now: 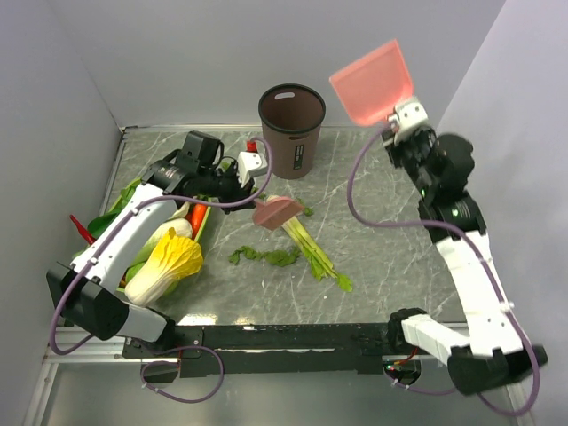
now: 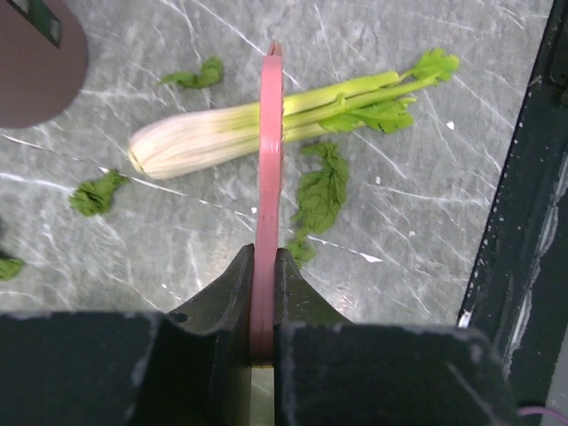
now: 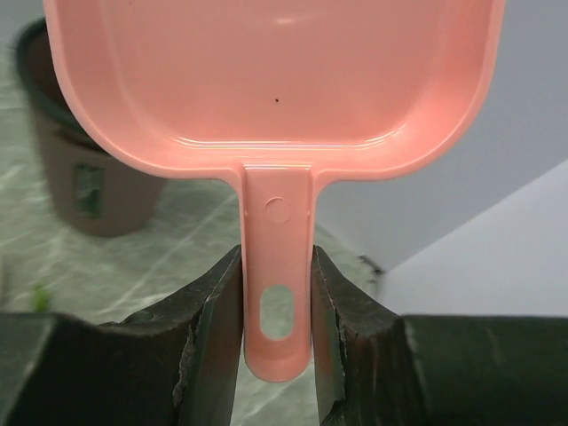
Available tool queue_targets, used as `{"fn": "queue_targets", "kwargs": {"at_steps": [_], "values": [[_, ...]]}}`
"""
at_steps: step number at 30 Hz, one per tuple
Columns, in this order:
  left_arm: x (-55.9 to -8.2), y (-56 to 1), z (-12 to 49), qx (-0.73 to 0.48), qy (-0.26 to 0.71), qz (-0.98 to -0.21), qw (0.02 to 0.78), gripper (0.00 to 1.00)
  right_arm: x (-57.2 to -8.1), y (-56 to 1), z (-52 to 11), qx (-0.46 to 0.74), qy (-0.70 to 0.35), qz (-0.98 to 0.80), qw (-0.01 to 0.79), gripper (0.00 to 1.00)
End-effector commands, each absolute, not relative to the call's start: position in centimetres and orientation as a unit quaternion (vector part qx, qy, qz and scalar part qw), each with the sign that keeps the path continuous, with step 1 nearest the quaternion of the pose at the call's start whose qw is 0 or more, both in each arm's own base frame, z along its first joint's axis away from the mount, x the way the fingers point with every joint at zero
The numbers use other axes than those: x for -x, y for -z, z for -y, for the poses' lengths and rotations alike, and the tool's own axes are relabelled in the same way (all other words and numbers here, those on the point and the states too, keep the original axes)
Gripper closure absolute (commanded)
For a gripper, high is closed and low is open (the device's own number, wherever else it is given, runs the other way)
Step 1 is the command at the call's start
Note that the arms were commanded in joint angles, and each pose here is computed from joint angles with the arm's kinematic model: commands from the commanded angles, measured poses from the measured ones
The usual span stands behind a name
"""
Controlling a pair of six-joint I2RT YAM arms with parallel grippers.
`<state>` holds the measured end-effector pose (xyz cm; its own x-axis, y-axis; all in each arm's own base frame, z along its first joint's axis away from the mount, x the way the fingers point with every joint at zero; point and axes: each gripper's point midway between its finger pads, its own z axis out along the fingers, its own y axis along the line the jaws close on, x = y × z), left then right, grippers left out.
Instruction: Sweep away the paper scraps from the table
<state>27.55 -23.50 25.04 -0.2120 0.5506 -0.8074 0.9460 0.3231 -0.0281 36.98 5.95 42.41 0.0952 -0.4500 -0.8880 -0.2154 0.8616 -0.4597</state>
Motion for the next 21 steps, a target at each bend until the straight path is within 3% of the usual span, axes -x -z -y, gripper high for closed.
{"fn": "queue_targets", "kwargs": {"at_steps": [1, 5, 12, 21], "values": [[-28.5, -28.3, 24.5, -0.528, 0.264, -0.696, 0.408, 0.99, -34.5, -34.6, -6.7, 0.231, 0.006, -0.737, 0.636, 1.00], [-29.7, -28.5, 25.2, -0.525, 0.247, -0.698, 0.419, 0.99, -31.2, -28.5, -5.8, 0.217, -0.019, -0.792, 0.570, 1.00], [-34.1, -28.7, 25.8, -0.540, 0.136, -0.698, 0.450, 0.99, -26.1, -17.2, -5.0, 0.232, -0.041, -0.874, 0.425, 1.00], [-40.9, -27.6, 21.3, -0.522, -0.088, -0.722, 0.446, 0.99, -22.8, -13.1, -3.8, 0.292, -0.022, -0.893, 0.342, 1.00]]}}
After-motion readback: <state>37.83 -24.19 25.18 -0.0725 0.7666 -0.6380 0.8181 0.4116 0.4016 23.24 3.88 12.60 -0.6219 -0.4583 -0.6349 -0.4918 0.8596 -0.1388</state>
